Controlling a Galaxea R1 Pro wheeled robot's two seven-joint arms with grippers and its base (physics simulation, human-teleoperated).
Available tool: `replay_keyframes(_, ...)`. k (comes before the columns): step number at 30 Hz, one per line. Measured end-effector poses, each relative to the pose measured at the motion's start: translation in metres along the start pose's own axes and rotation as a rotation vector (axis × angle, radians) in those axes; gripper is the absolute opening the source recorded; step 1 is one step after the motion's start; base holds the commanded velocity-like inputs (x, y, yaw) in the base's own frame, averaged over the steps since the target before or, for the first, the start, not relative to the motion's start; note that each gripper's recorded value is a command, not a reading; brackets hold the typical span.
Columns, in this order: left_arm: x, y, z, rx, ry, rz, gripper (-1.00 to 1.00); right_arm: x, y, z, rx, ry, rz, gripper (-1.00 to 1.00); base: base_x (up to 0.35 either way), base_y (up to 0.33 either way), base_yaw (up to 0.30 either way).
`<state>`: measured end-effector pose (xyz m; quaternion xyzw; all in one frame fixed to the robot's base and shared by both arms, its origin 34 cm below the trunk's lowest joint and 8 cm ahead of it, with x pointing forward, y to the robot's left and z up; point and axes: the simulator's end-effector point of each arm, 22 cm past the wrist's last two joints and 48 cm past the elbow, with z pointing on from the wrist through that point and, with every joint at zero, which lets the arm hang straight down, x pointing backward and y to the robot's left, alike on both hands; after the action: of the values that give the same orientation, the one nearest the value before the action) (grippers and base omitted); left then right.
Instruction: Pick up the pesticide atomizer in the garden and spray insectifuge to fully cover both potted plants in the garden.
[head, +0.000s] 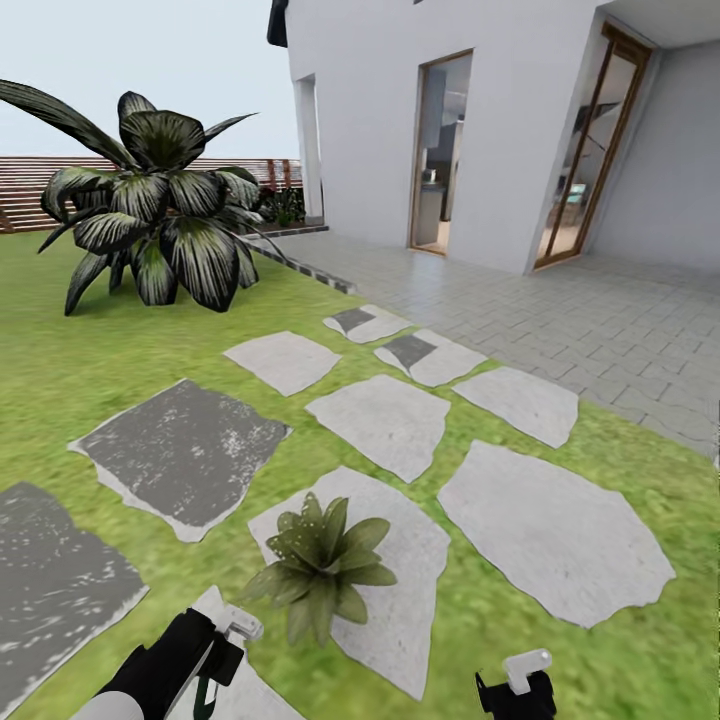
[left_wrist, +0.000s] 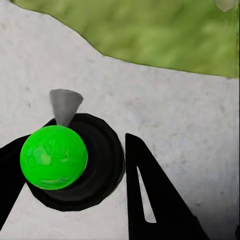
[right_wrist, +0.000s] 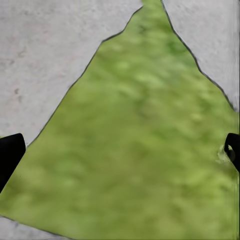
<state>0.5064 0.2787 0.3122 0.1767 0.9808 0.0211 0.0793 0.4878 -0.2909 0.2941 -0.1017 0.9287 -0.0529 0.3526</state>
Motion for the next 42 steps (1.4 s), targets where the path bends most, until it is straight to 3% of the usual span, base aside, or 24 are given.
replay_keyframes(24, 0.001, 0.0, 0.0, -0.001, 0.003, 0.002, -1.0, 0.0, 0.0, 0.0, 0.0, 0.0, 0.0, 1.0, 0.022, -0.266, 0.248)
replay_keyframes(37, 0.004, -0.001, 0.001, 0.004, 0.01, 0.0, -1.0, 0.0, 0.001, 0.0, -0.001, 0.0, 0.001, 1.0, 0.0, -0.038, 0.261)
replay_keyframes(42, 0.0, -0.015, 0.002, 0.019, 0.008, 0.009, -1.0, 0.0, -0.001, 0.0, 0.0, 0.0, -0.001, 1.0, 0.0, -0.167, 0.025)
